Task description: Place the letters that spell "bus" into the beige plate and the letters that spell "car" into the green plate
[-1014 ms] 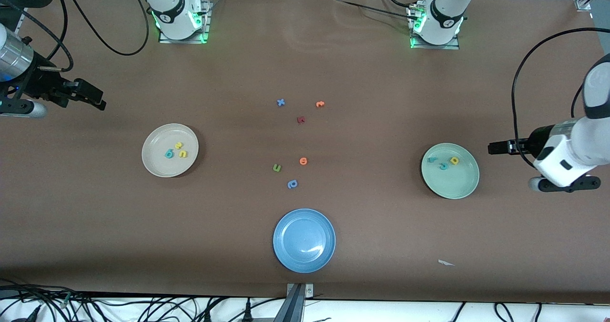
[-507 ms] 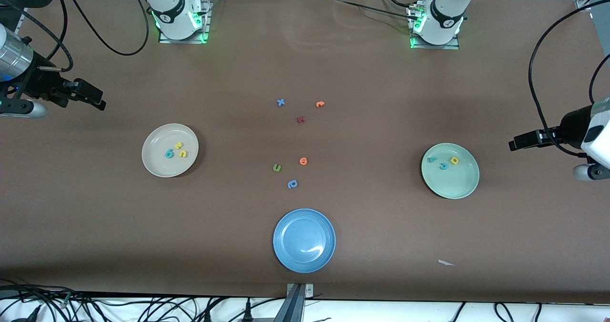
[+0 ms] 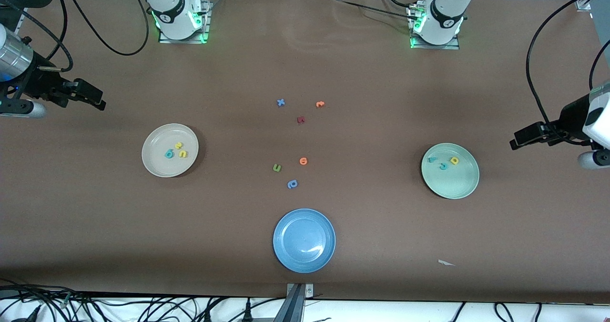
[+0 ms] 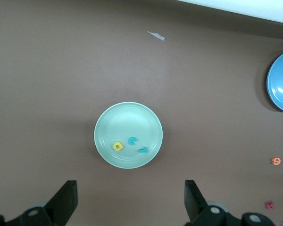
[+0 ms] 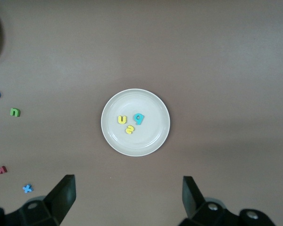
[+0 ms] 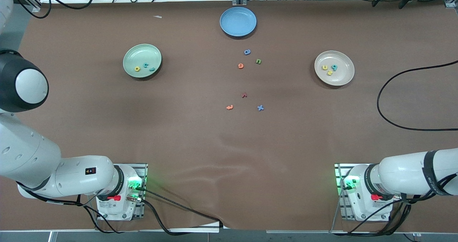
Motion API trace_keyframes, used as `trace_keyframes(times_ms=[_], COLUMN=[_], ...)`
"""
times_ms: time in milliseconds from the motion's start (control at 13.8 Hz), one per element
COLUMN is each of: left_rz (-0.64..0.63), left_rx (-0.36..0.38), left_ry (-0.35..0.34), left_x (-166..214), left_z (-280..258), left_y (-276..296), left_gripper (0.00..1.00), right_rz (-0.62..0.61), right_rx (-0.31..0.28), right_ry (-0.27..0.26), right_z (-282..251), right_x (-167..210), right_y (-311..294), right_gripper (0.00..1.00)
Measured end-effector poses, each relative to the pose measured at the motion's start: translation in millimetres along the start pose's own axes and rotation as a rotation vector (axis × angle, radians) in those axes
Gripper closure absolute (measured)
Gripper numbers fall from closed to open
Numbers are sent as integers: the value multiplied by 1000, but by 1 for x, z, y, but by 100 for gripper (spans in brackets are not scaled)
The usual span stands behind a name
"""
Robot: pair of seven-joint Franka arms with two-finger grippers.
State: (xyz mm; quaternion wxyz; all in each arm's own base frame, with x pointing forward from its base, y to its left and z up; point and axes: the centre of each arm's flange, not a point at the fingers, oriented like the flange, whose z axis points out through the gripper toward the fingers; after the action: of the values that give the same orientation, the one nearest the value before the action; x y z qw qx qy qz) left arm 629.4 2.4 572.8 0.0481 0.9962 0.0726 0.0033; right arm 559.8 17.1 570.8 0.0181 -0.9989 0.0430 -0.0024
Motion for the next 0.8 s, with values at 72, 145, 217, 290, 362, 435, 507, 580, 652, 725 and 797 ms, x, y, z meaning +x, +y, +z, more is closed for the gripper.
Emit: trace_keyframes(times_ms=[72,145,217,290,362,435,507,580,652,725,797], left_rz=[13,23,26,31,33,32,30,27,26,25,26], left_rx=[1,2,2,3,3,3,4,5,5,5,5], left_ry=[5,13,24,40,62,76,84,85,84,85,86], left_x=[-2,-3,-4,-5,-6,-8,-10,-11,-12,-12,-12], left_z=[-2,-3,-2,0,4,7,9,10,10,10,10], left_y=[-1,-3,-5,-6,-7,-8,-9,-11,-12,-12,-12], left_gripper=[0,0,0,0,0,0,0,0,0,0,0], right_rz=[0,0,0,0,0,1,1,1,1,1,1], right_rx=[0,0,0,0,0,0,0,0,0,0,0], right_ry=[0,0,0,0,0,0,0,0,0,0,0], right_z=[0,0,0,0,0,0,0,0,0,0,0], right_x=[0,0,0,0,0,0,0,0,0,0,0], right_y=[0,0,0,0,0,0,0,1,1,1,1], right_gripper=[0,0,0,0,0,0,0,0,0,0,0])
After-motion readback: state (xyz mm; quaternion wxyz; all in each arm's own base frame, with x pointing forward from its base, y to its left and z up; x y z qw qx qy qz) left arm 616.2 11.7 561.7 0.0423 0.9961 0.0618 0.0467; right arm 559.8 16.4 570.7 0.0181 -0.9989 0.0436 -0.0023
